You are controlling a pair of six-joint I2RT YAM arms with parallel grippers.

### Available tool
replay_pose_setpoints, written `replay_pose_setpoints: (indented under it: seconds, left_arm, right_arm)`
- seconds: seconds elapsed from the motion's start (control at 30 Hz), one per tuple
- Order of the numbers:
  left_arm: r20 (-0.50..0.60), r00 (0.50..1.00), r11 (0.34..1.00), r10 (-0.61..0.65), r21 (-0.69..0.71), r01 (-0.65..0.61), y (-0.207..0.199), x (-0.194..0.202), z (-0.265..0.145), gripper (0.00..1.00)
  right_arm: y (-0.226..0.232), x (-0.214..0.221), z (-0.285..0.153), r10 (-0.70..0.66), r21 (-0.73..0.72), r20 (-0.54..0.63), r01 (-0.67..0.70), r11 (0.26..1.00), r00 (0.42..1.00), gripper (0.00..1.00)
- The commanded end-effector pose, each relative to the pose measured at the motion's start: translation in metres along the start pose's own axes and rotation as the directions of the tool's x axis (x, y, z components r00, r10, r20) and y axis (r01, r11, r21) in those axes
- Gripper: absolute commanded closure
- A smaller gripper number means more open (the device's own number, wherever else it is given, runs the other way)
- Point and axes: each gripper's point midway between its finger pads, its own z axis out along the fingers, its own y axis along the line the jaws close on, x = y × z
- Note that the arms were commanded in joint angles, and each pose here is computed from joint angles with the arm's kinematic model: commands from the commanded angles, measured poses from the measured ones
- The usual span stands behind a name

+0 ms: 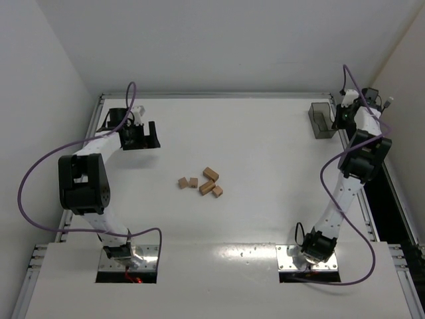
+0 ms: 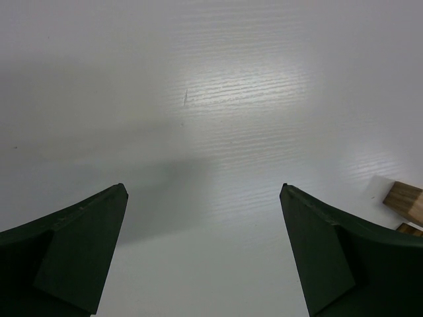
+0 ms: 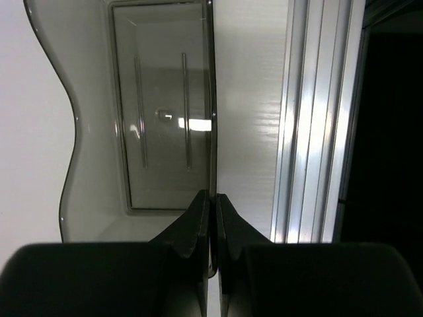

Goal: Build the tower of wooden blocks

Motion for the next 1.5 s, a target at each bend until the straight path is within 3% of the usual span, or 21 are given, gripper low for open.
replay_pose_setpoints:
  seconds: [0.0,0.2,0.23,0.4,0.5,0.63,0.67,0.73,0.77,0.93,1.07,1.17,1.27,1.37,1.47]
  left_arm:
    - [0.051,0.998,0.999,0.027,0.035,-0.029,-0.010,-0.022,-0.003,0.01]
    - [0.029,0.999,0.999,0.020,0.045,-0.021,-0.011,-0.021,-0.002,0.01]
    - [0.029,0.999,0.999,0.020,0.045,-0.021,-0.011,-0.021,-0.002,0.01]
    - [0.028,1.000,0.998,0.011,0.054,-0.012,-0.013,-0.021,-0.002,0.01]
    - [0.015,1.000,0.998,0.004,0.060,-0.004,-0.016,-0.018,0.002,0.01]
    - [0.015,1.000,0.998,0.004,0.060,-0.004,-0.016,-0.018,0.002,0.01]
    - [0.015,1.000,0.998,0.004,0.060,-0.004,-0.016,-0.018,0.002,0.01]
    - [0.015,1.000,0.998,0.004,0.060,-0.004,-0.016,-0.018,0.002,0.01]
    - [0.015,1.000,0.998,0.004,0.060,-0.004,-0.016,-0.018,0.002,0.01]
    - [0.023,1.000,0.998,-0.003,0.060,0.001,-0.017,-0.020,0.003,0.01]
    - [0.023,1.000,0.998,-0.003,0.060,0.001,-0.017,-0.020,0.003,0.01]
    - [0.022,1.000,0.998,-0.003,0.069,0.001,-0.018,-0.020,0.003,0.01]
    - [0.022,1.000,0.998,-0.003,0.069,0.001,-0.019,-0.018,0.001,0.01]
    - [0.030,0.998,0.997,0.047,0.053,-0.048,-0.023,-0.020,0.000,0.01]
    - [0.036,0.995,0.995,0.098,0.027,-0.099,-0.028,-0.020,-0.002,0.01]
  right_arm:
    - [0.005,-0.014,0.001,0.049,-0.037,0.041,-0.047,0.998,0.998,1.00]
    - [0.010,-0.010,0.009,0.084,-0.066,0.034,-0.082,0.994,0.996,0.96]
    - [0.010,-0.010,0.009,0.084,-0.066,0.034,-0.082,0.994,0.996,0.93]
    - [0.004,-0.020,-0.004,0.068,-0.019,0.067,-0.067,0.998,0.995,0.57]
    - [0.000,-0.024,-0.012,0.062,0.010,0.076,-0.063,0.998,0.995,0.48]
    - [0.004,-0.036,-0.030,0.029,0.048,0.137,-0.036,0.998,0.990,0.47]
    - [0.008,-0.018,-0.027,0.038,0.052,0.111,-0.044,0.998,0.993,0.47]
    - [0.011,-0.042,-0.052,-0.011,0.097,0.213,-0.010,0.995,0.977,0.46]
    - [0.016,-0.030,-0.051,0.003,0.091,0.201,-0.022,0.996,0.980,0.46]
    - [0.022,-0.045,-0.085,0.008,0.124,0.305,-0.048,0.991,0.952,0.46]
    - [0.041,-0.051,-0.101,0.006,0.078,0.353,-0.036,0.996,0.936,0.46]
    - [0.078,-0.043,-0.102,-0.011,-0.045,0.344,0.029,0.999,0.939,0.48]
    - [0.143,-0.029,-0.111,-0.117,-0.198,0.323,0.188,0.962,0.939,0.52]
    - [0.223,-0.011,-0.125,-0.313,-0.336,0.312,0.412,0.847,0.897,0.54]
    - [0.301,0.014,-0.138,-0.506,-0.402,0.329,0.603,0.689,0.797,0.54]
